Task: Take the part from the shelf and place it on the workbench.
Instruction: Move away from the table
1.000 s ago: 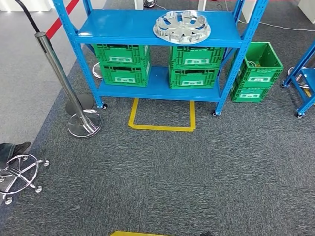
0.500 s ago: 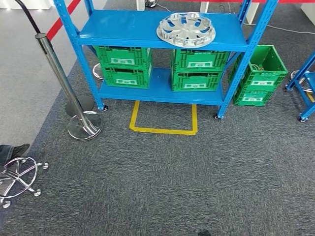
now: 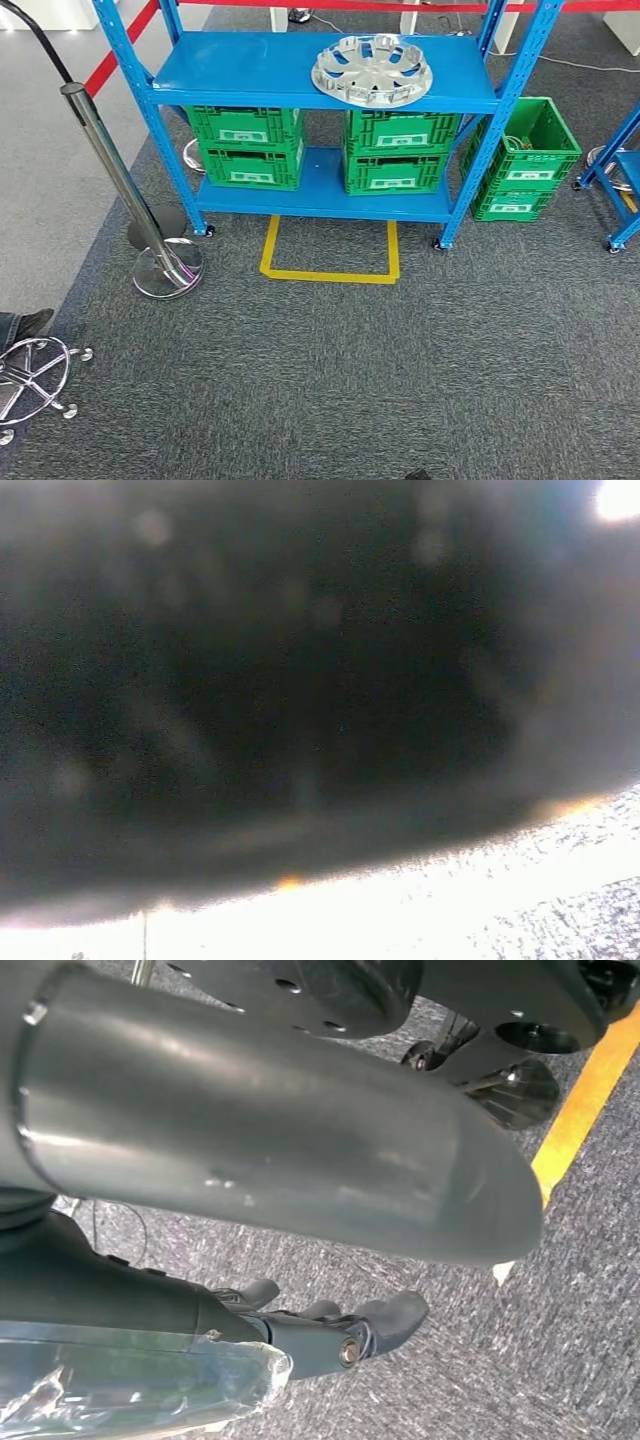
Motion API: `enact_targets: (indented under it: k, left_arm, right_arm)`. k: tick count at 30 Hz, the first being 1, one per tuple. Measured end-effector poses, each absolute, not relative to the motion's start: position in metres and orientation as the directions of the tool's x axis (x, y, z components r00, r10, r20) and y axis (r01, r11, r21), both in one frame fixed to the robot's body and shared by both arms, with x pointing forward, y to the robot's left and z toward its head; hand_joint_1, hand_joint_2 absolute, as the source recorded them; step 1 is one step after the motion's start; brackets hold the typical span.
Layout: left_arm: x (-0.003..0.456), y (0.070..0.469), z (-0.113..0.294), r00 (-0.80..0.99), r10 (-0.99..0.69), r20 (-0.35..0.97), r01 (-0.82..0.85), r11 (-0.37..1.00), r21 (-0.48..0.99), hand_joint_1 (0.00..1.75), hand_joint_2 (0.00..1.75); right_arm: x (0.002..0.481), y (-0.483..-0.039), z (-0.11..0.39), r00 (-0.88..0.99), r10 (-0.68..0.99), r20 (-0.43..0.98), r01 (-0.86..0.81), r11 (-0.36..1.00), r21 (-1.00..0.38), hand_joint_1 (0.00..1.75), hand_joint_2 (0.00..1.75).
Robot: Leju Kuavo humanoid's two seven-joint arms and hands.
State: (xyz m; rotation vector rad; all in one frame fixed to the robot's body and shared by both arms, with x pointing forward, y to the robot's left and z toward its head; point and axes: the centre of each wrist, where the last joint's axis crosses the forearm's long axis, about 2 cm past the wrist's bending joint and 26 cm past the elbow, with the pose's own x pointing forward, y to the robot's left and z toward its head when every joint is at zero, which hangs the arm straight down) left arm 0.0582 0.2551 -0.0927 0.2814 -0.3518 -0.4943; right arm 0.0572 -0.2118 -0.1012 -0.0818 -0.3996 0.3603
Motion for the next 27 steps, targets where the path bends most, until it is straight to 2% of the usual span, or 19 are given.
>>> enact_targets:
  k: [27]
  left_arm:
    - [0.0571, 0.2559, -0.0927, 0.823, -0.507, 0.257, 0.411, 0.843, 0.347, 0.0, 0.0]
  right_arm:
    - [0.0559, -0.2121, -0.1015, 0.863, 0.346, 0.369, -0.317, 0.938, -0.14, 0.0, 0.0]
